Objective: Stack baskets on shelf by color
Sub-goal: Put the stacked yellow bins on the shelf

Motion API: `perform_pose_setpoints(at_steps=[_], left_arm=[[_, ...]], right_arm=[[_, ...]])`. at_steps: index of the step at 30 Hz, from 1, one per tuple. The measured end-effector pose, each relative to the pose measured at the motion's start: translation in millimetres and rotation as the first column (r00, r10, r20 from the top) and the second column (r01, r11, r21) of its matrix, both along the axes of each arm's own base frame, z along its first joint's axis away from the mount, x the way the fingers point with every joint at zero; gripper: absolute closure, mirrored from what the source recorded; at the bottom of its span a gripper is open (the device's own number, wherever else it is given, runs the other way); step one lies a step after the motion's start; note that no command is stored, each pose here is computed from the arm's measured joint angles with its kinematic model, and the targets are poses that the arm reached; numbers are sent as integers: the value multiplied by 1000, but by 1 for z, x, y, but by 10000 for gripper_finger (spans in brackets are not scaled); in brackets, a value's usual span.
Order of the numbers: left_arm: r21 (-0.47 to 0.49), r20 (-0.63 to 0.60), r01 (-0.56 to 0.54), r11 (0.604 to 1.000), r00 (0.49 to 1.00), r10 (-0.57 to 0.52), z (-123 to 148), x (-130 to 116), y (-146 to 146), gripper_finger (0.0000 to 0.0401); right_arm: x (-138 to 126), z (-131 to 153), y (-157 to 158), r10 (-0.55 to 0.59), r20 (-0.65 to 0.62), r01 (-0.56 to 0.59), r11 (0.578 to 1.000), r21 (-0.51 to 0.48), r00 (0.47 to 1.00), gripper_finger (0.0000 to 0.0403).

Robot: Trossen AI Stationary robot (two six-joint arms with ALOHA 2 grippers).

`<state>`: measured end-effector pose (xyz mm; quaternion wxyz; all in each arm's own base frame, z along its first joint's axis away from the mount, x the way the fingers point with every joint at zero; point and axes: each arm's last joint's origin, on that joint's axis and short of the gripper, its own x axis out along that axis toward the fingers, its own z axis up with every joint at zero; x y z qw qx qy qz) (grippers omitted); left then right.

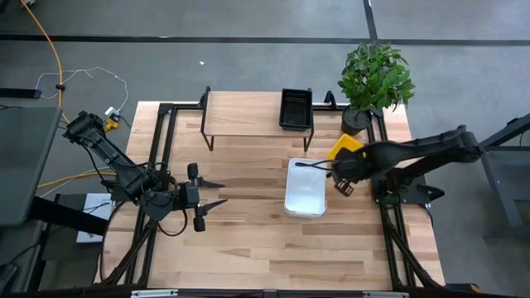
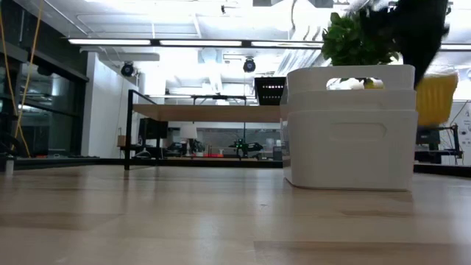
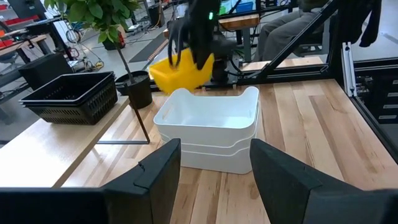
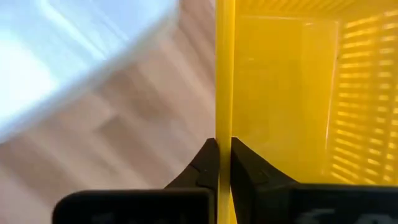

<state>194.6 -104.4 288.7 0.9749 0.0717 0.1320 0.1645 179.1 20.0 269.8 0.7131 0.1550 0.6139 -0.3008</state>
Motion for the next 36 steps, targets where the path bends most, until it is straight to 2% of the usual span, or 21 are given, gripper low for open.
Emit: perform_pose_setpoints(at_steps=[5,8,10,13,17,19,21,23,28,30,33,36], left_arm=[[-1,0,0,1000,1000,0,0,0,0,221],[0,0,0,1000,1000,0,0,0,0,221],[0,0,0,1000,1000,0,0,0,0,221],[0,0,0,1000,1000,0,0,0,0,221],[0,0,0,1000,1000,0,0,0,0,221],[0,0,0,1000,1000,0,0,0,0,221],[0,1,0,1000,1000,0,0,0,0,221],[0,0,0,1000,1000,0,0,0,0,221],[0,0,0,1000,1000,0,0,0,0,221],[0,1,-3,1000,1000,3,0,0,0,221],[3,3,-12,1000,1000,12,0,0,0,221],[-1,5,-12,1000,1000,12,0,0,0,221]], right_arm=[[3,52,20,17,167,-26,998,53,986,401],[12,75,33,95,352,-109,994,22,931,402],[22,89,42,185,491,-183,982,-54,851,402],[43,103,53,342,637,-275,939,-206,691,402],[77,115,57,500,706,-284,866,-411,502,402],[97,117,55,546,719,-265,838,-478,430,402],[115,115,51,581,717,-249,814,-525,385,402],[131,109,42,589,705,-210,805,-555,395,402],[164,92,5,555,605,-168,801,-575,571,403],[180,83,-9,553,559,-186,793,-580,618,403],[203,68,-23,574,484,-238,772,-589,661,403],[223,55,-33,547,422,-237,770,-592,723,403]])
